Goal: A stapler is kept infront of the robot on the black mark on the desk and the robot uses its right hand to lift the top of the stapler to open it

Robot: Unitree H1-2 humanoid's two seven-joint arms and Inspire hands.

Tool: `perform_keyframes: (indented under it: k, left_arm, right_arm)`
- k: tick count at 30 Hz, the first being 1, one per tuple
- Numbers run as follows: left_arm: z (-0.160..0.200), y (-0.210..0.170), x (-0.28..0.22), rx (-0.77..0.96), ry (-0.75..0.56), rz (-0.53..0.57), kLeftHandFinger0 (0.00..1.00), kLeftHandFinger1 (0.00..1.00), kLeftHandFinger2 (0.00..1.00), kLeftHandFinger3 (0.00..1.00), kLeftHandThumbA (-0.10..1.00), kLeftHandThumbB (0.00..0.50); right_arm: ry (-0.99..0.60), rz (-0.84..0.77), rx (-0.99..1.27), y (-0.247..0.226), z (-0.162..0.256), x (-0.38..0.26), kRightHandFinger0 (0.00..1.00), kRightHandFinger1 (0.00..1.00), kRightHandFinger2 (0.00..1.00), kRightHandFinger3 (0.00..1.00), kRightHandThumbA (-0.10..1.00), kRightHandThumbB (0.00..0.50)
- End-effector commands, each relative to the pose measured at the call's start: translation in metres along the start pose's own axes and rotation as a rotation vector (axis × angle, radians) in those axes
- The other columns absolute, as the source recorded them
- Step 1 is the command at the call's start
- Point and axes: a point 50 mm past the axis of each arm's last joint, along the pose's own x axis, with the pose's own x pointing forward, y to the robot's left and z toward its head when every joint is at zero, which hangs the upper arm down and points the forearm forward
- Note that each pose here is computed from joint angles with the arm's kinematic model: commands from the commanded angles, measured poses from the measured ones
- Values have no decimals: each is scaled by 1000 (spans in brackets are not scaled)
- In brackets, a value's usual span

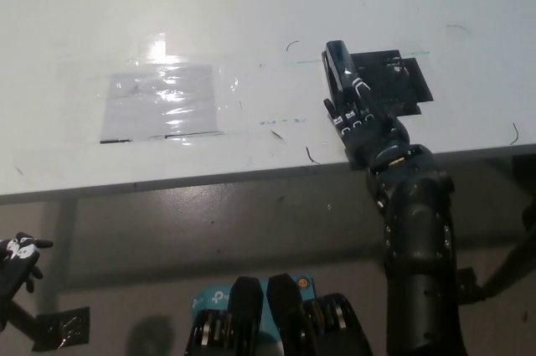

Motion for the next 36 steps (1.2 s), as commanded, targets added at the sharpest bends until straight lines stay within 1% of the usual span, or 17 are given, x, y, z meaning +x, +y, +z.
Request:
perform_keyframes:
  k: [1,4,5,7,9,15,17,18,20,21,24,27,28,31,32,35,36]
  left_arm:
    - [11,8,-1,14,-41,34,178,238,460,737,-100,0]
    - [10,11,-2,2,-41,40,156,214,441,732,-100,0]
    - [8,11,-3,0,-39,40,145,192,429,733,-100,0]
    - [7,12,-4,-8,-50,35,141,189,424,707,-100,0]
    - [4,12,-6,-12,-39,42,146,180,409,699,-100,0]
    - [1,11,-9,-11,-22,41,136,187,417,696,-100,0]
    - [-1,12,-10,-22,-17,46,135,185,416,693,-100,0]
    - [-2,13,-11,-17,-13,47,137,187,416,694,-100,0]
    - [-3,12,-11,-9,-12,48,120,177,409,691,-100,0]
    - [-2,11,-12,-10,-11,50,110,173,405,678,-100,0]
    - [-2,11,-12,-16,-11,48,121,181,403,692,-100,0]
    - [-2,12,-13,-9,-11,50,122,186,403,709,-100,0]
    - [-3,12,-12,-4,-10,51,117,182,406,724,-100,0]
    - [-5,10,-12,6,-6,47,115,187,424,735,-100,0]
    - [-7,9,-13,-8,4,48,138,194,427,728,-100,0]
    - [-8,9,-14,-10,-2,46,142,201,428,714,-100,0]
    - [-8,8,-14,-9,-1,49,136,194,423,710,-100,0]
  right_arm:
    - [-20,261,-23,103,4,-18,728,771,877,975,638,0]
    - [-30,292,-40,122,7,-24,660,729,835,935,616,0]
    - [-40,302,-47,133,9,-28,602,701,813,916,586,0]
    - [-60,321,-68,150,15,-32,583,678,797,905,576,0]
    - [-57,355,-67,160,19,-35,636,705,828,916,585,0]
    - [-87,377,-104,181,29,-39,652,724,841,946,606,0]
    - [-91,368,-113,185,30,-38,656,719,830,931,609,0]
    - [-99,363,-122,190,33,-36,661,678,788,913,600,0]
    - [-101,365,-120,192,35,-36,682,716,815,944,586,0]
    - [-110,366,-128,196,37,-35,693,775,874,987,576,0]
    - [-116,358,-137,195,42,-28,722,819,911,997,562,0]
    - [-124,341,-134,193,45,-21,703,791,868,953,542,0]
    - [-133,308,-154,193,49,-12,685,725,804,898,524,0]
    - [-142,268,-170,195,56,-1,669,735,804,889,512,0]
    - [-146,254,-188,197,58,2,652,722,797,887,510,0]
    - [-160,249,-216,205,64,8,619,693,778,871,518,0]
    - [-161,253,-212,212,68,9,610,686,779,888,532,0]
